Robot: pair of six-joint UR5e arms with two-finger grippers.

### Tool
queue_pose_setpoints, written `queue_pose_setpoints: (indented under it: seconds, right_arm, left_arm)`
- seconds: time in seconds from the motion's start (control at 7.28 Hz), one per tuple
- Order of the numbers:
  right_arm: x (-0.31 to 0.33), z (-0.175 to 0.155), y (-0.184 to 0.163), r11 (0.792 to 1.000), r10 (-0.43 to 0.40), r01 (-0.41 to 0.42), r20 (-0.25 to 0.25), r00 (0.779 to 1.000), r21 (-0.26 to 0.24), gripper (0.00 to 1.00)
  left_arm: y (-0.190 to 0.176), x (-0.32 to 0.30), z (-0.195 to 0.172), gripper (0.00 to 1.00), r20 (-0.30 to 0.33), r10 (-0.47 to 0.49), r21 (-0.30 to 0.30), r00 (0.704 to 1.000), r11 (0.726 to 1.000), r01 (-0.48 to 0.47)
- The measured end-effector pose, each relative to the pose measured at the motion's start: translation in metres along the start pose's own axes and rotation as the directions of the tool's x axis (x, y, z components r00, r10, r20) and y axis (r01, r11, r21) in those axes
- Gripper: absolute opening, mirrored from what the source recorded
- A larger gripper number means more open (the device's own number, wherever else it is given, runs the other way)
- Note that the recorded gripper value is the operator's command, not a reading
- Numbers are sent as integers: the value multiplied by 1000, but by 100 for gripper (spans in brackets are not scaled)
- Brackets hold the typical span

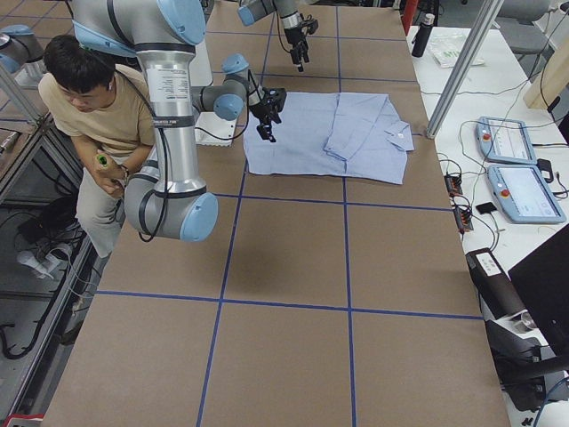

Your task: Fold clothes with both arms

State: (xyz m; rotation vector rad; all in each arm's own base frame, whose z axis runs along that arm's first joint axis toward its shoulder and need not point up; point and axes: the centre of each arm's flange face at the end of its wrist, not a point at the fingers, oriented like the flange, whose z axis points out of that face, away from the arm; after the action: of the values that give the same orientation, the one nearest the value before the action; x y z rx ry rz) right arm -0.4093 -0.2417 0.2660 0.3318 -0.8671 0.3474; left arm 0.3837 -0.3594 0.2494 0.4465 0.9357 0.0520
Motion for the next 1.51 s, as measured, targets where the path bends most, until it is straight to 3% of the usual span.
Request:
queue_pose_setpoints:
  seconds: [0.27,0.41,0.69,1.1,1.51]
  right_arm:
    - [1,-4,39,1000,-8,7,14,1000,26,100]
    - [6,-6,43,1000,-5,5,38,999,16,100]
    - [47,-2,41,999,-39,42,95,995,-25,100]
    - [92,10,35,995,-86,90,118,989,-33,100]
    - [98,20,36,995,-94,96,102,990,-15,100]
  left_arm:
    - [62,-37,7,100,-51,-77,-35,996,997,75]
    - [94,-56,11,100,-75,-121,-39,990,992,118]
    - [138,-69,30,97,-60,-203,-38,977,979,201]
    - [160,-56,55,62,-48,-221,-59,974,974,218]
    - [168,-19,75,55,-12,-202,-94,979,975,200]
